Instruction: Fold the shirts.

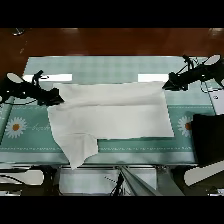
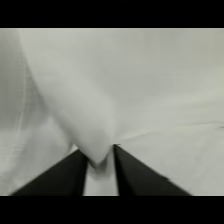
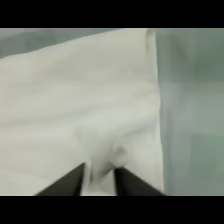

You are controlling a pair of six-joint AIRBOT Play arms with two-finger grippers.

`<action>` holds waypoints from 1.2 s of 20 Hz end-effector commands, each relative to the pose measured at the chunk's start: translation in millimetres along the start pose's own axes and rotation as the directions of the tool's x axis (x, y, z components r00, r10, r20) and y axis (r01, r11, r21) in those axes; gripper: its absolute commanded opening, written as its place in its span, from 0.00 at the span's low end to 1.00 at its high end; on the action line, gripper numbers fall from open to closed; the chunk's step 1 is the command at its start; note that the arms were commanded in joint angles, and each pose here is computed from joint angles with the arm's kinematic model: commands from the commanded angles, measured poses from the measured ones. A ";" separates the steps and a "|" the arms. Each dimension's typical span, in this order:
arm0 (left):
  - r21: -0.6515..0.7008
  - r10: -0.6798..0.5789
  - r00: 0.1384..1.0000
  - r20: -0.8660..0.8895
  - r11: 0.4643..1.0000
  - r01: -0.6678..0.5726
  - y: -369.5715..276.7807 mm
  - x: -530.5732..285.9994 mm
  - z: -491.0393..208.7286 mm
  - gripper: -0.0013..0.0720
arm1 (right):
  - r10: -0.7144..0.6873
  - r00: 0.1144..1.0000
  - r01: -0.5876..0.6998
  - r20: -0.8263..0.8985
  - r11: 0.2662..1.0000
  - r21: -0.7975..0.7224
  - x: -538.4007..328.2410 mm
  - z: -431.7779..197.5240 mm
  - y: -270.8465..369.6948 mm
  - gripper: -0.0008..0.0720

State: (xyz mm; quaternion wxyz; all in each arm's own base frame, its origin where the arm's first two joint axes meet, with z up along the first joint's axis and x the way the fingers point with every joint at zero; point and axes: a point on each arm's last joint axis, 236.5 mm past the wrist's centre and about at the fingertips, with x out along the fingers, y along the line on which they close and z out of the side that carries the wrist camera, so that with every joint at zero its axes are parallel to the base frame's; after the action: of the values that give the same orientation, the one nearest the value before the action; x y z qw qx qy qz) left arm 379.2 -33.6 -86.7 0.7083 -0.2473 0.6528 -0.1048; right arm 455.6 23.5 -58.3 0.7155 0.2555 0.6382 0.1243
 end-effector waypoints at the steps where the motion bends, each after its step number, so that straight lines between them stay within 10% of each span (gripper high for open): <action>1: -0.004 -0.012 0.997 -0.081 1.000 0.012 -2.8 -3.9 -18.7 0.98 | -0.003 1.000 0.003 -0.015 1.000 0.027 1.2 -5.8 1.9 0.88; 8: -0.099 -0.040 0.999 -0.017 0.994 0.038 25.6 -73.5 -63.4 0.98 | -0.110 0.978 0.102 0.174 0.993 0.058 -110.6 -32.4 -28.6 0.88; 15: -0.393 -0.142 0.990 -0.020 0.911 0.123 64.5 -44.8 -157.8 0.98 | 0.062 0.949 -0.100 0.310 0.989 0.106 -67.2 -142.7 0.9 0.88; 24: -0.307 -0.155 0.971 -0.182 0.947 0.094 33.5 -7.6 -197.0 0.98 | 0.144 0.932 -0.200 0.332 0.970 0.140 -47.7 -168.6 13.6 0.88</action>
State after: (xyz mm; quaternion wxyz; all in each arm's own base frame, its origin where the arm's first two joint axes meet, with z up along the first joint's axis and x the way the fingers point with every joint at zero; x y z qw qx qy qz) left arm 189.8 -30.7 -93.9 0.5930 -0.3947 0.6987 -0.0661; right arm 284.1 41.8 -21.4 0.7694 0.3734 0.5111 0.0861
